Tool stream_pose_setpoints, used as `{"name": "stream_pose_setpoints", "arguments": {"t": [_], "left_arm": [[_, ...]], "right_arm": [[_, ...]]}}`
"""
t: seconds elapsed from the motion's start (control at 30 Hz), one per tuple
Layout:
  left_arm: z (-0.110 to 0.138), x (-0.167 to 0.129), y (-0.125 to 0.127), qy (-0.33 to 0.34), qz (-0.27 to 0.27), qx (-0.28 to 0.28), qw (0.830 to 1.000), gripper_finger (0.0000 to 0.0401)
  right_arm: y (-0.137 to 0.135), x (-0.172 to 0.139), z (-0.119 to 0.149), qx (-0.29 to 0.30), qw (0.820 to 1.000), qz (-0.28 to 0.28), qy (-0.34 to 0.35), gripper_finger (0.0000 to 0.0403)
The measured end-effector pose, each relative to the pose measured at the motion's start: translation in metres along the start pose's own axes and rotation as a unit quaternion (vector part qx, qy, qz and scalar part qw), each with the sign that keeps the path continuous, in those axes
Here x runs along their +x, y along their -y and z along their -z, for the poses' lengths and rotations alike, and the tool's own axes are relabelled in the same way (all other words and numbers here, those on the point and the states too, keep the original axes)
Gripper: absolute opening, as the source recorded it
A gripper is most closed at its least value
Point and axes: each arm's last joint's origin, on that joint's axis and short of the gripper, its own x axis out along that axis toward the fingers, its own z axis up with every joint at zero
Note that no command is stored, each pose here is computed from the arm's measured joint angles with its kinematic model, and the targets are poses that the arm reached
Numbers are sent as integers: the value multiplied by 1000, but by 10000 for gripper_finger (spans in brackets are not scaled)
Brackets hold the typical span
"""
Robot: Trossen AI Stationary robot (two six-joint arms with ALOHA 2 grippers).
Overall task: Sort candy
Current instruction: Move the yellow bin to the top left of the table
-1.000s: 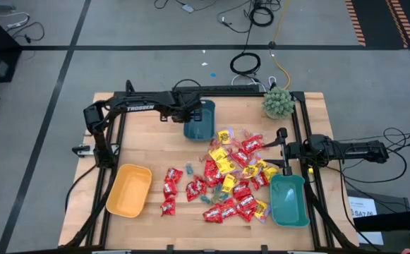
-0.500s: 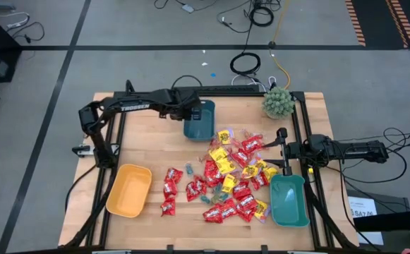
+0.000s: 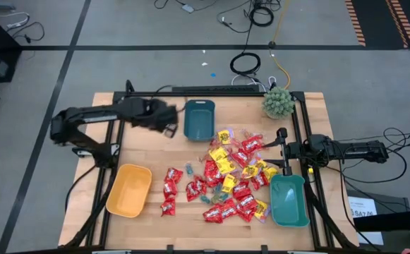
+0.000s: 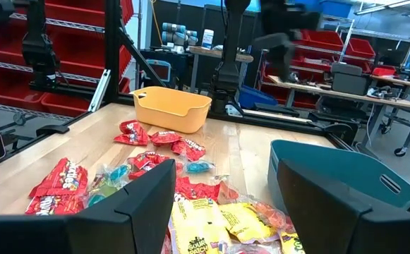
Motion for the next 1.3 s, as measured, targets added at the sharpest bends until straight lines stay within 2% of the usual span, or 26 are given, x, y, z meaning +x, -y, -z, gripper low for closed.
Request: {"name": "stream_pose_setpoints", "arguments": {"t": [0.13, 0.3, 0.4, 0.6, 0.73, 0.83, 1.0, 1.17, 1.3], "left_arm": [[41, -11, -21, -5, -21, -45, 999, 99], [77, -17, -37, -30, 40, -91, 995, 99], [95, -17, -42, -47, 60, -96, 992, 99], [121, -8, -42, -95, 58, -67, 991, 99], [130, -6, -40, -110, 58, 19, 992, 99], [133, -5, -38, -116, 66, 103, 986, 99], [135, -4, -32, -120, 98, 255, 954, 99], [134, -2, -19, -98, 135, 341, 925, 99], [135, 1, -10, -89, 142, 385, 908, 99]], "right_arm": [[0, 0, 0, 0, 1000, 0, 0, 242], [0, 0, 0, 0, 1000, 0, 0, 242], [0, 0, 0, 0, 1000, 0, 0, 242], [0, 0, 0, 0, 1000, 0, 0, 242], [0, 0, 0, 0, 1000, 0, 0, 242], [0, 0, 0, 0, 1000, 0, 0, 242], [0, 0, 0, 0, 1000, 0, 0, 242], [0, 0, 0, 0, 1000, 0, 0, 242], [0, 0, 0, 0, 1000, 0, 0, 242]]}}
